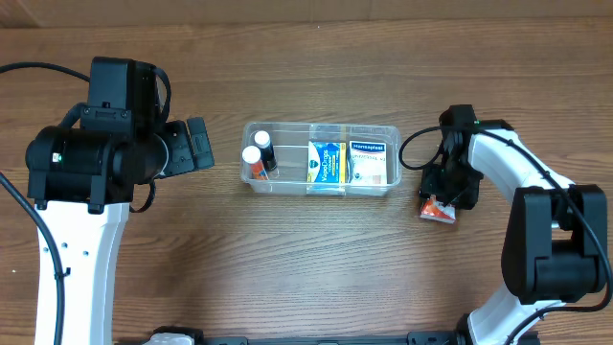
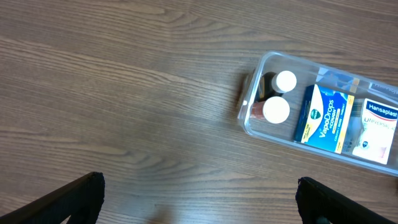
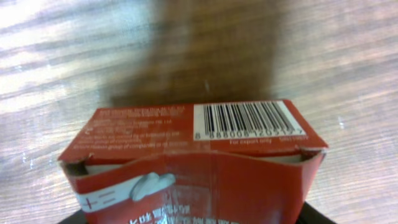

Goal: Pack container
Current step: 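Push the red box down into the container beside the bottles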

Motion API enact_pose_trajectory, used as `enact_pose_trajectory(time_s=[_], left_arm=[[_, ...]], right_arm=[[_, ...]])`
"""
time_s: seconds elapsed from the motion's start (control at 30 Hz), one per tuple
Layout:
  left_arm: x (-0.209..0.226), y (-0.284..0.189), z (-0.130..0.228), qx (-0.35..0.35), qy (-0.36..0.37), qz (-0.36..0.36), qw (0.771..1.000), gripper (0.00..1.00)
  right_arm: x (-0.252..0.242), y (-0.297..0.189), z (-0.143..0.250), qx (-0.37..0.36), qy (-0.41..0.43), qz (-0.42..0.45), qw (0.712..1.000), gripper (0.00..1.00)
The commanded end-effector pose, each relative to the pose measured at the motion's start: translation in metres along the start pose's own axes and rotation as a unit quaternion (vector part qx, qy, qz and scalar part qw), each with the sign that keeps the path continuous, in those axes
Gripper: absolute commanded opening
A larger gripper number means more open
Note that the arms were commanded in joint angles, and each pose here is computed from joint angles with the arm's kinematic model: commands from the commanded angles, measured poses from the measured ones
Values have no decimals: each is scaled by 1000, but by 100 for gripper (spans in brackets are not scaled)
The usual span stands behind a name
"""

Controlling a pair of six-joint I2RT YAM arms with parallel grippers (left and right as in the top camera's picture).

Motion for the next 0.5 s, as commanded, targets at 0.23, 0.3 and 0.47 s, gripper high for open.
enact_pose_trajectory(time_s=[0.23,0.3,0.47], left_arm=[[2,1,0,1,4,-9,1000,100],[3,1,0,0,4,-11,1000,100],[3,1,0,1,4,-11,1000,100]], right_arm=[[65,-227,20,-247,-80,-107,960,56],[88,-248,37,-276,-119,-129,945,56],[168,-247,70,-291,-182,-184,921,56]])
Point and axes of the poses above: each gripper's point midway between its finger pads, its own y axis out along the fingers, its own x axis along the line the jaws close on, z = x × y, the point moved 8 cm from there along -y, back along the fingers, and after that the axes turned 2 degrees about y, right-handed, at the moved point
